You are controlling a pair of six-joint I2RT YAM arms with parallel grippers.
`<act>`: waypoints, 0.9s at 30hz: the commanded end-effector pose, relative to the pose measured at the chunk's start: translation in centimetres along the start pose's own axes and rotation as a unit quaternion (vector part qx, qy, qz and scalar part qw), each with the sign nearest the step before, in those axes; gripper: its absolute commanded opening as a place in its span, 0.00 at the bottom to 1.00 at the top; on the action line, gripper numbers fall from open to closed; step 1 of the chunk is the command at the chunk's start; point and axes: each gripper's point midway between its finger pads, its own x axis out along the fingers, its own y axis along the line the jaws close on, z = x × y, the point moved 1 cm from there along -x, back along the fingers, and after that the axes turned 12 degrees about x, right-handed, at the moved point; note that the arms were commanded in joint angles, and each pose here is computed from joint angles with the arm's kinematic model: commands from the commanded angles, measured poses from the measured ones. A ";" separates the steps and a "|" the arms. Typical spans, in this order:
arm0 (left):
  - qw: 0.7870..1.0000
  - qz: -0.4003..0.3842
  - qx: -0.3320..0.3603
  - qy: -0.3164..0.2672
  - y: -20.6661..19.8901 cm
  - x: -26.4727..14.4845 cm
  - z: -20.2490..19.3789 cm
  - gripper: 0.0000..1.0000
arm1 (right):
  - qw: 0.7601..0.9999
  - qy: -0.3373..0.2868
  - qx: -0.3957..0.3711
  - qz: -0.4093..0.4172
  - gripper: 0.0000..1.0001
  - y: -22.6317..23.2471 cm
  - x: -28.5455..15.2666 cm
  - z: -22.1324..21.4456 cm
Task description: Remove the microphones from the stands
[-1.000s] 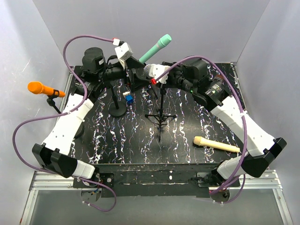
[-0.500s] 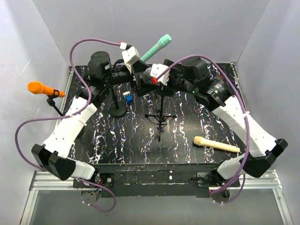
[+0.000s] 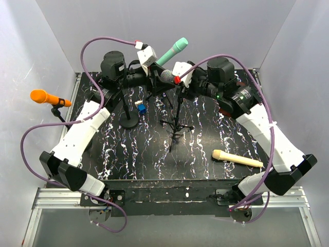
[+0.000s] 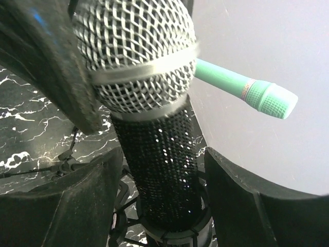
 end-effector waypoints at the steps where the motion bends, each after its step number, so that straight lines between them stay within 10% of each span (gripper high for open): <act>1: 0.998 -0.017 0.049 -0.024 -1.2 -1.6 4.2 0.12 | 0.999 0.036 0.029 -0.019 0.71 -1.4 -0.6 -2.9; 3: 0.998 -0.008 0.062 -0.024 -1.1 -2.0 4.9 0.00 | 0.999 0.039 0.020 -0.018 0.71 -1.3 -0.6 -3.5; 27: 0.986 0.111 0.117 0.037 -2.6 -11.9 12.2 0.00 | 0.999 0.034 0.026 0.015 0.71 -0.2 -0.8 -3.6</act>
